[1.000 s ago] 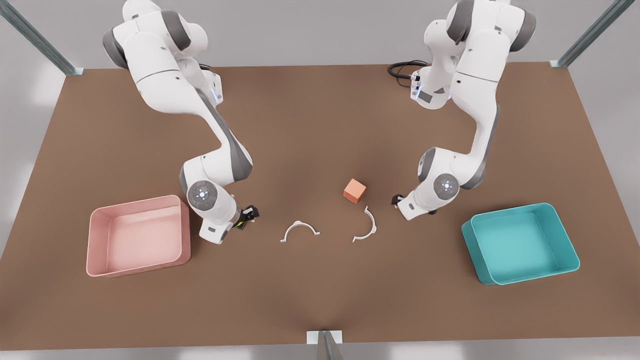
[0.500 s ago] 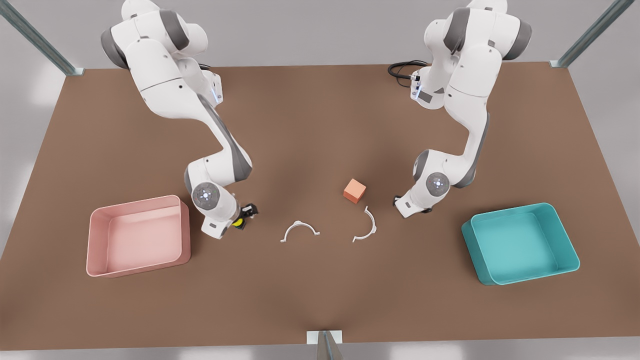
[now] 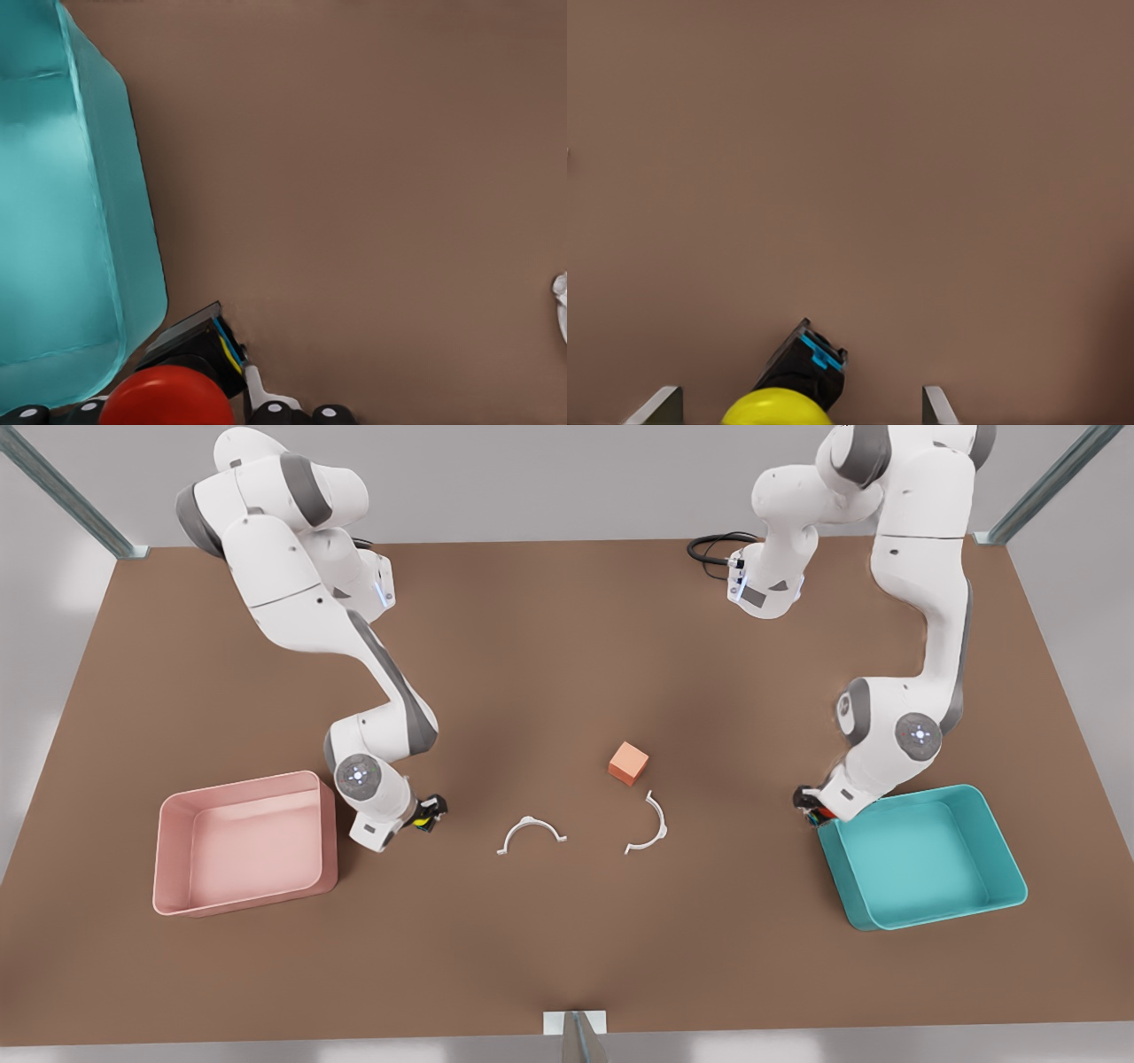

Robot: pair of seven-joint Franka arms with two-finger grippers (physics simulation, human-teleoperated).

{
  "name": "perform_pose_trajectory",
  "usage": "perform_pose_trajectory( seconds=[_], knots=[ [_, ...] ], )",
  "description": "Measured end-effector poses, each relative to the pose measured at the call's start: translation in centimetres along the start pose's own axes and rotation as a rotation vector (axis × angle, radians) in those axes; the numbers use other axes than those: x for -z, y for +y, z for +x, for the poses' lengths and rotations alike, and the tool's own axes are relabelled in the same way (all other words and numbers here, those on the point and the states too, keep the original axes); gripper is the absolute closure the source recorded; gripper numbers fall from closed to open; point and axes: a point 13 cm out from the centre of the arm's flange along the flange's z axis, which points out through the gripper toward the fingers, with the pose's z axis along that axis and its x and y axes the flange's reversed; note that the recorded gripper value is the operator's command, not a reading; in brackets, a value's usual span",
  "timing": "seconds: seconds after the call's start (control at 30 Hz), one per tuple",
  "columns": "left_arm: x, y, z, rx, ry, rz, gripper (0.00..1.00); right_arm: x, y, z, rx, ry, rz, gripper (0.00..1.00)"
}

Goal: Place the red button in the blue storage box with the left arm, and place the yellow button in the pink storage box with the right arm

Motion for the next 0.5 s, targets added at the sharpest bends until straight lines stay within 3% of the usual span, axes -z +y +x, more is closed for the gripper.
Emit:
perform_pose_trajectory(
  seconds=[0.13,0.17,0.2,0.27,0.3,0.37,0.5],
  knots=[
    [1.7,9.5,-0.8,0.023,0.008,-0.002,0.45,-1.0,0.2,0.5,0.004,-0.006,-0.001,0.00],
    [1.2,10.4,-1.3,0.004,0.015,0.000,0.32,-1.2,0.3,0.7,0.005,-0.005,-0.001,0.00],
    [0.6,11.0,-1.9,-0.017,0.021,0.004,0.00,-1.4,0.5,1.0,0.009,-0.002,-0.003,0.00],
    [-0.1,11.4,-2.8,-0.066,0.028,0.009,0.00,-1.8,0.9,1.5,0.013,0.001,-0.005,0.02],
    [-0.2,11.4,-3.0,-0.088,0.033,0.012,0.00,-2.2,0.9,1.9,0.014,0.003,-0.006,0.12],
    [2.5,10.1,-5.0,-0.130,0.020,0.016,0.00,-2.6,0.9,2.0,0.014,-0.004,-0.007,0.23],
    [17.4,0.8,-11.0,-0.237,-0.106,-0.007,0.00,-2.8,1.0,1.6,0.014,-0.024,-0.010,0.34]
  ],
)
